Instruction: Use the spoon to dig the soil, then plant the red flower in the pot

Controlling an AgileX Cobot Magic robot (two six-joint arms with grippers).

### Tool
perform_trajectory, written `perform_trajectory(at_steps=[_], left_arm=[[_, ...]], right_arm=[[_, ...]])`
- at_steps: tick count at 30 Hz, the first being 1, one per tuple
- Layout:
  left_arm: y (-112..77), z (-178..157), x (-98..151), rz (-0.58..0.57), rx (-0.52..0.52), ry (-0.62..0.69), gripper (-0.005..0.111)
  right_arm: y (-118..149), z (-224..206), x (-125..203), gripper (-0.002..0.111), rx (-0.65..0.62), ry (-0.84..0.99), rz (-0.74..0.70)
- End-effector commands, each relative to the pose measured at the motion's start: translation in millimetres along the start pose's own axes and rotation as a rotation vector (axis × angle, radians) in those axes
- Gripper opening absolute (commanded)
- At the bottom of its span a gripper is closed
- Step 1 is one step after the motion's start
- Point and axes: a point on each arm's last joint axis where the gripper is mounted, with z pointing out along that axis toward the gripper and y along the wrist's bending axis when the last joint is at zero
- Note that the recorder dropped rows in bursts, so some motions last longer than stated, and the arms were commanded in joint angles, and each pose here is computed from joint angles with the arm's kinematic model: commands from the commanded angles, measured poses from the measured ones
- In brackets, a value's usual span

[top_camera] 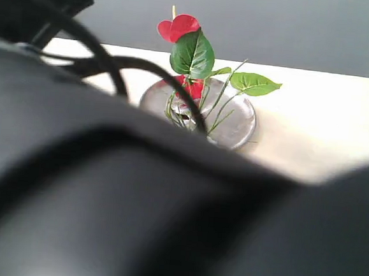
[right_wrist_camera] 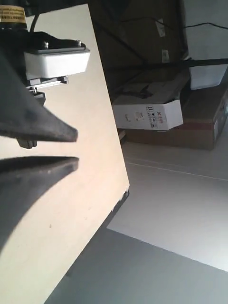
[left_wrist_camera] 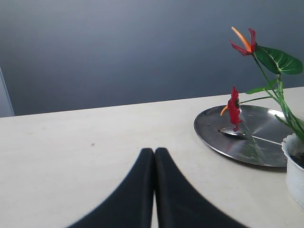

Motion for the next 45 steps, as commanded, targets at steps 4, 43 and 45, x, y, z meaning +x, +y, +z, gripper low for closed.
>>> perform_trajectory(at_steps=[4, 43, 45], left_arm=[[-0.3, -0.3, -0.7, 0.007, 0.006, -0.015, 0.001], [-0.3, -0.3, -0.7, 0.007, 0.006, -0.015, 0.001], [-0.3, -0.3, -0.7, 0.007, 0.006, -0.015, 0.001]], right_arm=[[-67.8, -66.5, -49.6, 0.013, 0.071, -0.181, 0.123], [-185.2, -207.5, 125.1, 0.013, 0.411, -0.376, 0.265], [-177.5, -214.0, 134.1, 0.013, 0.451, -0.39, 0.228]])
